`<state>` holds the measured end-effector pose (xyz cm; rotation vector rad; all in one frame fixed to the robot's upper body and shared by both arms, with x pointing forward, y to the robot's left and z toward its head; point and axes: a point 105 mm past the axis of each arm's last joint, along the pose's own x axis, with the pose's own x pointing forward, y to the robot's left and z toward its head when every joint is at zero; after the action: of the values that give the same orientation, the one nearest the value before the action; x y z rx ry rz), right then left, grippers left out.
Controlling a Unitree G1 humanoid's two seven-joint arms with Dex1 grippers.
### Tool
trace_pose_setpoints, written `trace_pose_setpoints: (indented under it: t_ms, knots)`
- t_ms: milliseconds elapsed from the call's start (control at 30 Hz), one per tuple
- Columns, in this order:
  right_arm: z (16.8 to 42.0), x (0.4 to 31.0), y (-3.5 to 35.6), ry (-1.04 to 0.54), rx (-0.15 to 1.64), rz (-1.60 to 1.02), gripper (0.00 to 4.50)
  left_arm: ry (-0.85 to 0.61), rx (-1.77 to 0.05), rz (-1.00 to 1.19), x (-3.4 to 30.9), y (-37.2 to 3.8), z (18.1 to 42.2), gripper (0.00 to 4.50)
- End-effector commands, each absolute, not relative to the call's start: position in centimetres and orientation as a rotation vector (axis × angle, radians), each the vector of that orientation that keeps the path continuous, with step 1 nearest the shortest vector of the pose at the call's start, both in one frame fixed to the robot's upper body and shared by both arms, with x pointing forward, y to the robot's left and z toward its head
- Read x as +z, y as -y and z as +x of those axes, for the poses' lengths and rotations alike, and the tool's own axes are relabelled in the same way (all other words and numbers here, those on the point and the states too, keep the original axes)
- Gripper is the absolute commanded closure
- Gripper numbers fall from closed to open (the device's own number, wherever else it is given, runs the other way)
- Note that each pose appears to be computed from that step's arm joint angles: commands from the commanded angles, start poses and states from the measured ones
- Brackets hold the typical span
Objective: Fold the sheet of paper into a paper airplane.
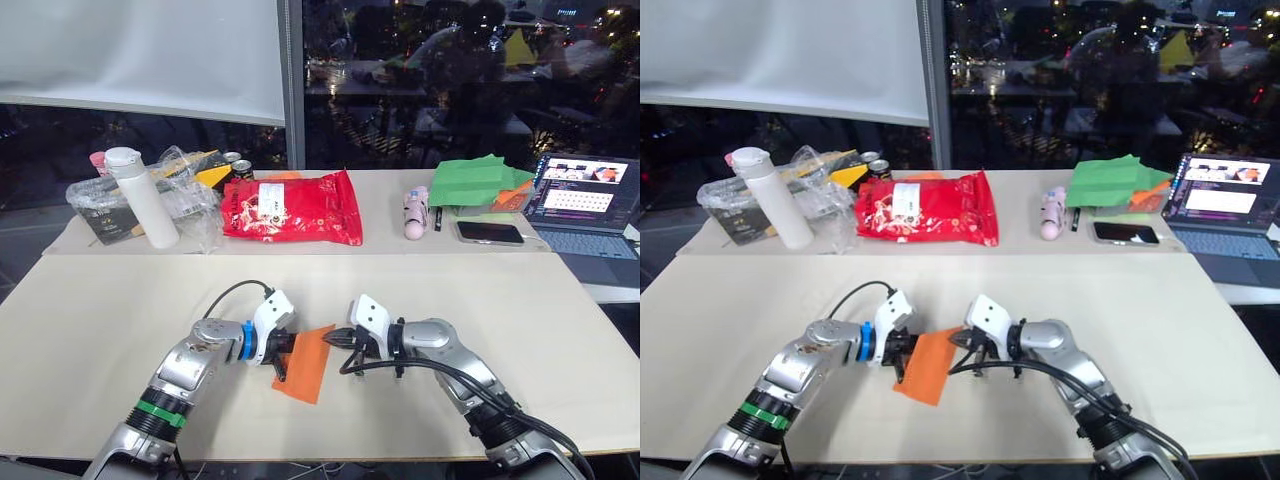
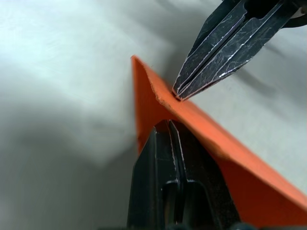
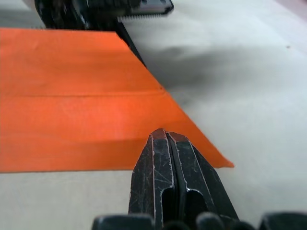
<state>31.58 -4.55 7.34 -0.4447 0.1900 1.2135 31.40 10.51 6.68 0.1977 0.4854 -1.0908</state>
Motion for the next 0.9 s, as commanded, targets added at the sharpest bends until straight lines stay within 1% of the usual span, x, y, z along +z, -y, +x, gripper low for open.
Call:
trace_pose_setpoints:
  t_ms: [33,100,167,233,333,467,633,700,833,900]
  knots:
    - [31.8,7.4,4.0,-0.171,1.231,-0.48,4.46,-0.446,-0.928,0.251,7.8,-14.3,33.7,4.5]
    - [31.8,6.7,3.9,-0.192,1.231,-0.49,4.46,-0.366,-0.86,0.256,10.2,-15.8,35.4,4.5]
    - [31.8,6.2,3.9,-0.203,1.233,-0.5,4.46,-0.329,-0.875,0.257,11.6,-16.0,35.9,4.5]
    - [31.8,6.0,3.9,-0.206,1.229,-0.501,4.46,-0.315,-0.917,0.259,12.2,-15.4,35.7,4.5]
    - [31.9,6.1,4.0,-0.196,1.208,-0.476,4.46,-0.314,-1.01,0.273,12.2,-13.6,34.9,4.5]
    - [32.0,6.0,4.5,-0.201,1.192,-0.48,4.46,-0.306,-1.117,0.237,12.0,-11.1,33.8,4.5]
    - [32.6,6.1,5.5,-0.206,1.125,-0.472,4.46,-0.386,-1.216,0.201,9.7,-9.5,31.8,4.5]
    - [32.7,6.3,5.7,-0.201,1.108,-0.461,4.46,-0.413,-1.229,0.209,8.9,-9.4,31.2,4.5]
    - [32.8,6.4,5.9,-0.19,1.081,-0.427,4.46,-0.491,-1.156,0.264,5.2,-10.1,31.1,4.5]
    - [32.9,6.2,6.1,-0.193,1.076,-0.428,4.46,-0.499,-1.14,0.245,4.4,-9.9,30.9,4.5]
